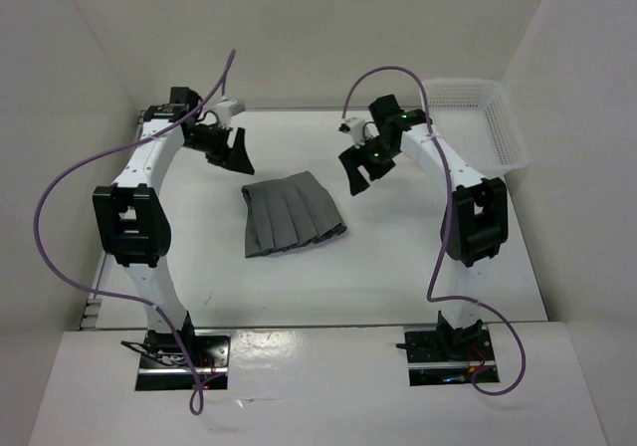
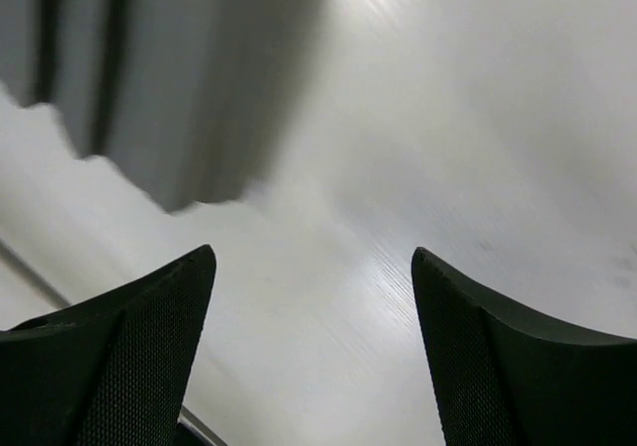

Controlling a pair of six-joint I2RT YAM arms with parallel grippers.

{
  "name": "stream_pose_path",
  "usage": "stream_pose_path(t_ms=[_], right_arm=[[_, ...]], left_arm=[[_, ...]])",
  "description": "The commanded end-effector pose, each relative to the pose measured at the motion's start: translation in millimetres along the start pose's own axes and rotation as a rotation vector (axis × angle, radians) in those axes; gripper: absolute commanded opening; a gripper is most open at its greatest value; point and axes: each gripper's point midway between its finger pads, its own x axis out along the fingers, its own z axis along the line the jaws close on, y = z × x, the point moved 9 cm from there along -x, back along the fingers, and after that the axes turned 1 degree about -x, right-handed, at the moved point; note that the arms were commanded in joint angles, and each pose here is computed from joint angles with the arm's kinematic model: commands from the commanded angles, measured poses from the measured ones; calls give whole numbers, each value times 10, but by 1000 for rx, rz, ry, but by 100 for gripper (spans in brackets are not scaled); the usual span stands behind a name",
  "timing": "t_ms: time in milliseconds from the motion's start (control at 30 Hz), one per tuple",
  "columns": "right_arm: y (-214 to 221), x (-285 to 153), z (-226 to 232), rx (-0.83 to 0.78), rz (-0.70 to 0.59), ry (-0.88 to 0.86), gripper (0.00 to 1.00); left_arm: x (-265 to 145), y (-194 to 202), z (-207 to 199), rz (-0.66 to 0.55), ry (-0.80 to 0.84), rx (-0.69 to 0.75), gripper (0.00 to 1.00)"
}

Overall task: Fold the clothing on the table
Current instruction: Fold the skirt

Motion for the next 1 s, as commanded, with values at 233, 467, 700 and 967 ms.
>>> stream_pose_path(t_ms=[233,467,700,967], right_arm=[[336,-242,-228,53,-46,205,87],[340,-244,-235,54,-43,213,88],[385,-168,-261,63,-15,212,88],[430,-100,-269,78,0,205,88]], left_arm=[[406,-51,-439,98,451,57,76],[707,233,-257,155,517,-27,73],[1031,512,79,219,534,-105,72],[1305,867,708,248,485,-205,71]])
